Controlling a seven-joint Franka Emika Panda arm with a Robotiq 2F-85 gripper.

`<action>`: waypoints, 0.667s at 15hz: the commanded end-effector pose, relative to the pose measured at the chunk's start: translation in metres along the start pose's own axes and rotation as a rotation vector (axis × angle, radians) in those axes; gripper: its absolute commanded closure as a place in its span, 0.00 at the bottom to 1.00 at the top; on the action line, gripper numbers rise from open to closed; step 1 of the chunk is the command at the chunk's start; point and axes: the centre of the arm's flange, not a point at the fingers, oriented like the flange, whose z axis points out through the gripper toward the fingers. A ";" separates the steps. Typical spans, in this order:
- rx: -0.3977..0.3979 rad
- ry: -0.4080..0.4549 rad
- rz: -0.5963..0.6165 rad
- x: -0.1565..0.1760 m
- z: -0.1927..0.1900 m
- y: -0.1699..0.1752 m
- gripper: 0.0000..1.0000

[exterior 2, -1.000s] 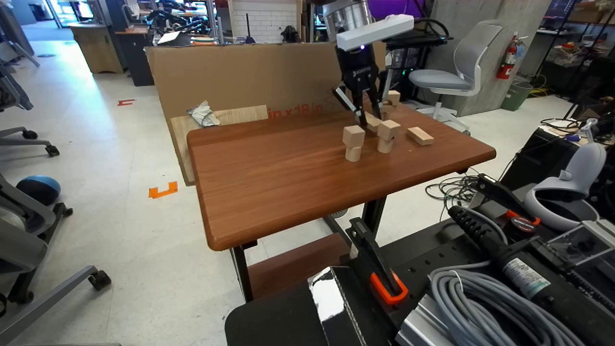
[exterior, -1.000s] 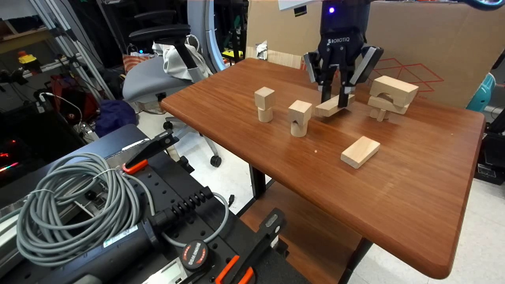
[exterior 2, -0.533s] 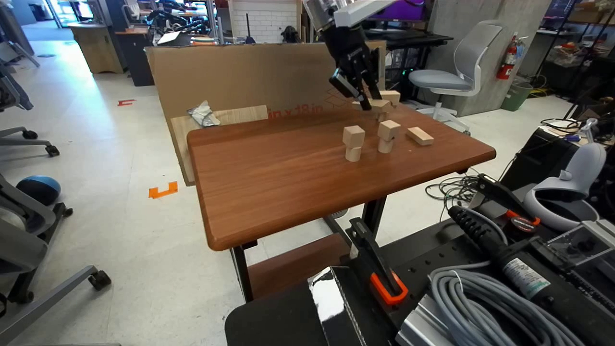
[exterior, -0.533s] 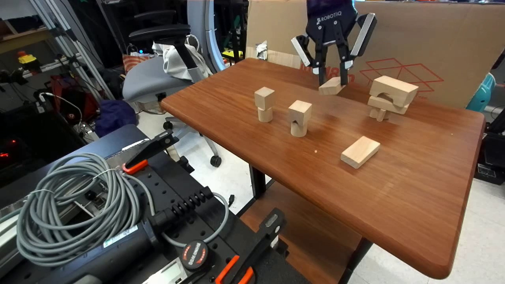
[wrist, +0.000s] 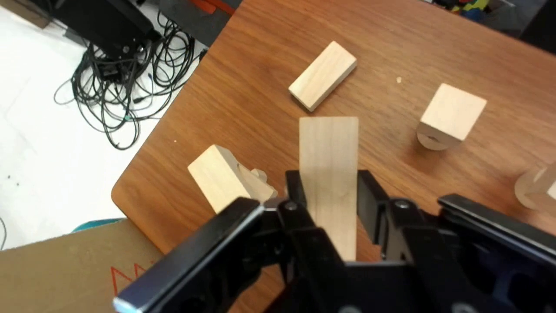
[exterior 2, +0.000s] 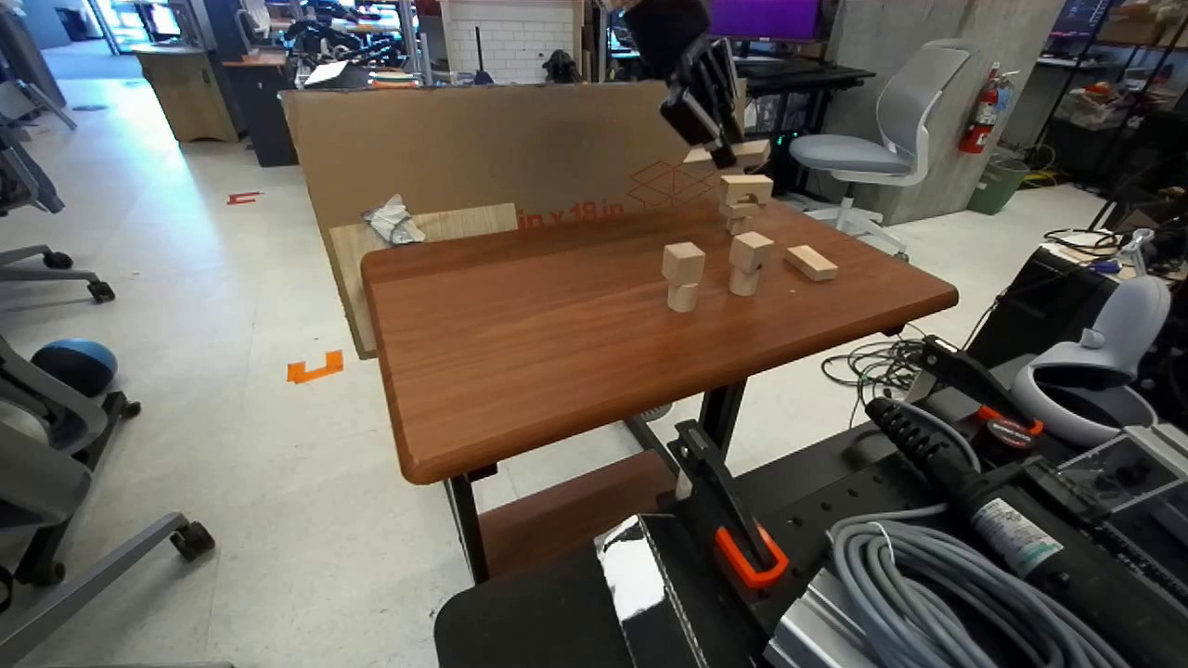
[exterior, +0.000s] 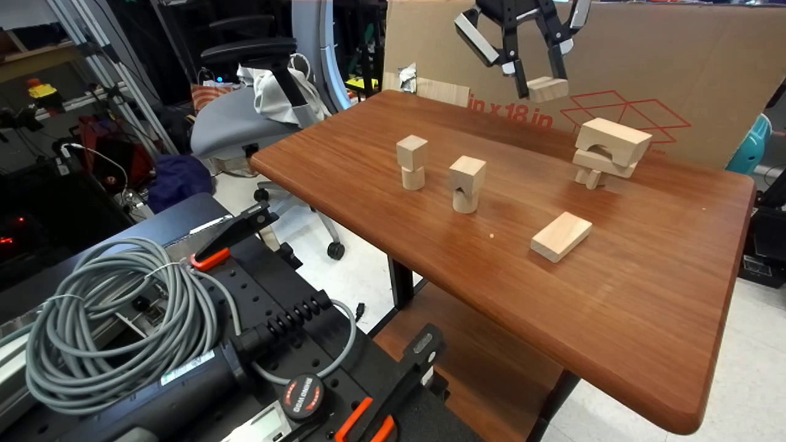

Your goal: Put a rectangular block on top of the cubes

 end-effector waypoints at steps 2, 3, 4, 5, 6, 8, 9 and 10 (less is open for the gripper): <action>-0.027 0.127 -0.210 -0.068 -0.001 0.007 0.91; -0.034 0.157 -0.251 -0.076 0.001 0.009 0.91; -0.036 0.181 -0.294 -0.081 0.004 0.010 0.91; -0.038 0.198 -0.341 -0.085 0.006 0.010 0.91; -0.044 0.203 -0.392 -0.085 0.008 0.005 0.91; -0.078 0.204 -0.464 -0.087 0.013 -0.009 0.91; -0.096 0.209 -0.495 -0.088 0.016 -0.016 0.91; -0.115 0.213 -0.526 -0.088 0.019 -0.025 0.91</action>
